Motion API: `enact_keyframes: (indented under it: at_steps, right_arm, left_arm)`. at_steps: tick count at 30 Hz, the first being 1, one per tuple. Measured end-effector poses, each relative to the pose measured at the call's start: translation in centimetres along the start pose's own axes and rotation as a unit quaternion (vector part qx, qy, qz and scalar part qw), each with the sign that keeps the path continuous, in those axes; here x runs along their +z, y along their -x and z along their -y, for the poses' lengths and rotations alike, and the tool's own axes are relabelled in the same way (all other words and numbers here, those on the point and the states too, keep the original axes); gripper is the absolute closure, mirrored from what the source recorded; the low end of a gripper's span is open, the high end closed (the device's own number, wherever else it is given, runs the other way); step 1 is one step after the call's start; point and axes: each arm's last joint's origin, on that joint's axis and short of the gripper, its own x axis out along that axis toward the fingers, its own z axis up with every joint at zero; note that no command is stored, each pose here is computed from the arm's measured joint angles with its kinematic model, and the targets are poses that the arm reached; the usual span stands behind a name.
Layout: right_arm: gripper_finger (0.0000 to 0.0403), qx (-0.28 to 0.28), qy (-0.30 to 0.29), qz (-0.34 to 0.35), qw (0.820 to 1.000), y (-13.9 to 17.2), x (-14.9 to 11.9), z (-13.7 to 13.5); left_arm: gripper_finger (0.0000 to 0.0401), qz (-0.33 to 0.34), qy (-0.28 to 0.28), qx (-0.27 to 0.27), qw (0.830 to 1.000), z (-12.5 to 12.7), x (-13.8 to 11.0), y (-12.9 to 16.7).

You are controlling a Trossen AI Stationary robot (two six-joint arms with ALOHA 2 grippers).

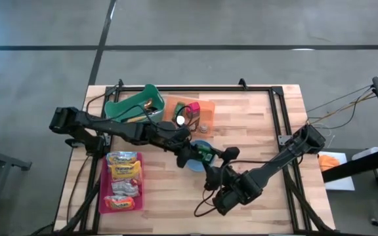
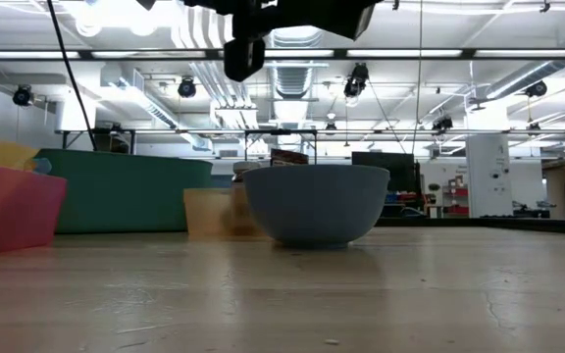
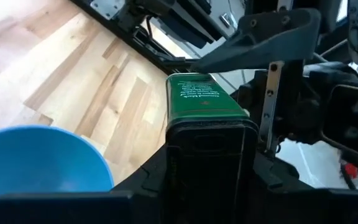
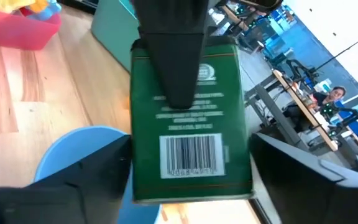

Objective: Pick & Place Food Item
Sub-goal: Put the green spice can into the orange bin

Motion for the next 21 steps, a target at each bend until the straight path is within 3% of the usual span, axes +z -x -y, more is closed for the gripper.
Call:
enact_keyframes:
  at_steps: [4,9,16,21]
  right_arm:
    - [0.0043,0.0,-0.002,0.001,1.0,0.0,0.0,0.0]
    - [0.0036,-0.002,0.005,0.0,1.0,0.0,-0.1,0.0]
    - [0.0034,-0.006,0.013,-0.018,1.0,0.6,-0.8,1.1]
    - [0.0034,-0.027,-0.042,-0.032,0.998,1.2,-1.2,4.0]
  left_arm:
    - [0.0292,0.003,-0.017,0.002,1.0,0.0,0.1,0.0]
    - [0.0292,0.011,-0.038,0.01,0.999,0.4,0.8,0.8]
    - [0.0292,-0.005,-0.088,0.147,0.985,1.2,4.4,3.7]
    - [0.0292,-0.042,-0.11,0.216,0.969,0.7,8.3,5.2]
